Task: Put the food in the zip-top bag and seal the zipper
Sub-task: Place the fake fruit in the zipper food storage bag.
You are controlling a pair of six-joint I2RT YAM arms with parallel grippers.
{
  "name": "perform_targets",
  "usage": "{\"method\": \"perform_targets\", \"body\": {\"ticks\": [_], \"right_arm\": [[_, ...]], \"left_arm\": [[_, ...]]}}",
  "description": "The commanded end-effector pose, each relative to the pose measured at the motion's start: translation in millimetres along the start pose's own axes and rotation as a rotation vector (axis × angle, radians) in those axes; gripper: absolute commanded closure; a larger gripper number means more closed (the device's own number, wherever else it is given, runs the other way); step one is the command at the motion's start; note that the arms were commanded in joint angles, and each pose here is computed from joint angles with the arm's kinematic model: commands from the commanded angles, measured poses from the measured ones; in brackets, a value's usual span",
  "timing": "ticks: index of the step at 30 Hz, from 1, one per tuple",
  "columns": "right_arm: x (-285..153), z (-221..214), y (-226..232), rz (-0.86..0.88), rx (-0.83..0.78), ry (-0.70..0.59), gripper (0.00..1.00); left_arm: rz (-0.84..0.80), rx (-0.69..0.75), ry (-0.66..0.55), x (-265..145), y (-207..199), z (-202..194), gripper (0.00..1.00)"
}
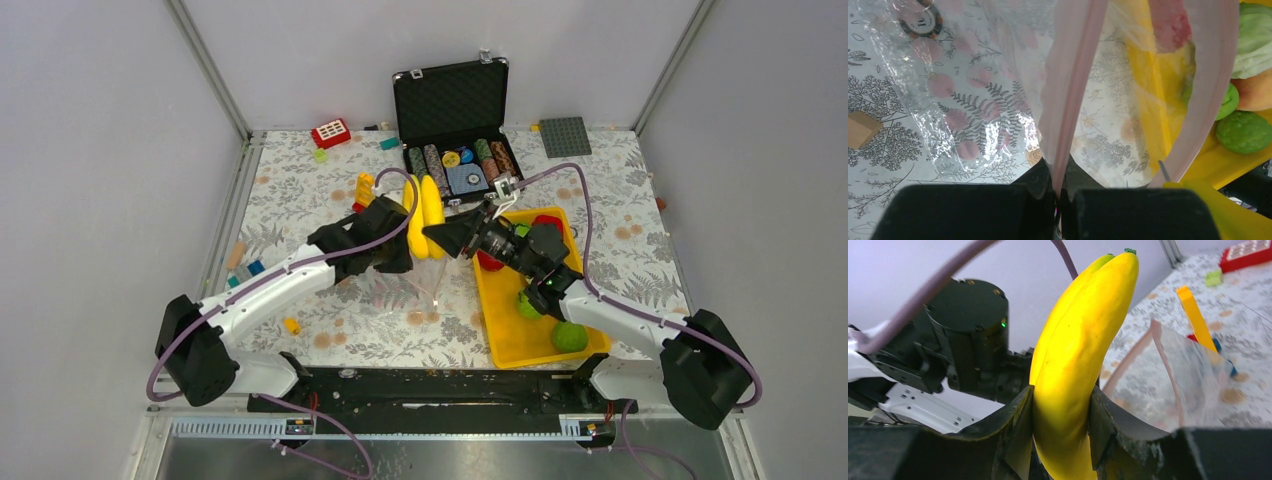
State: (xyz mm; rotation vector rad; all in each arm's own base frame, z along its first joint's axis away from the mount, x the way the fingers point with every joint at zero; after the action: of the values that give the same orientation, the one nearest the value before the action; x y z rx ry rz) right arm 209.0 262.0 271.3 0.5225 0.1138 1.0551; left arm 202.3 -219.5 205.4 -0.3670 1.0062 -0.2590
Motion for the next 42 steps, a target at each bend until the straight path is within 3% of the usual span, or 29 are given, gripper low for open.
{"method": "perform_targets", "body": {"ticks": [1, 12, 19, 32, 36, 42], "right_arm": [[8, 43, 29, 0.157, -0.010, -0.244, 0.88], [-2, -17, -17, -0.096, -0.028, -0.062, 0.87], [0, -37, -13, -0.217, -0.216, 0.106, 0.82], [-13, -43, 9, -0.129, -0.376, 0.081, 0.78], [-17, -50, 11, -0.088, -0.428, 0.183, 0.79], [-15, -64, -7, -0.211, -0.449, 0.361, 0.84]], "left_arm": [[-0.102, -0.022, -0.053, -20, -19, 14, 1.00], [-0.169, -0.092, -0.141, -52, -20, 24, 1.00], [-0.225, -0.102, -0.158, -63, -23, 29, 1.00], [-0.165, -0.124, -0.151, -49, -15, 32, 1.00], [-0.163, -0.121, -0.148, -48, -14, 33, 1.00], [-0.172, -0.100, -0.153, -51, -15, 35, 1.00]]}}
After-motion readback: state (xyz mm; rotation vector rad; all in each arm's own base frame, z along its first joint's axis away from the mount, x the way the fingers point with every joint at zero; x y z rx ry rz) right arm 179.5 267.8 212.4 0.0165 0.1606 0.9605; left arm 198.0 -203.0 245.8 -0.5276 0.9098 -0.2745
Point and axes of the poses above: each gripper's point midway between its finger pads, its own x axis out along the fingers, its own y axis along the line the jaws close on, z = x × y, the point moved 7 cm from there along -x, back along the fingers, and after that the axes turned 10 degrees about -x, right-handed, at the moved point
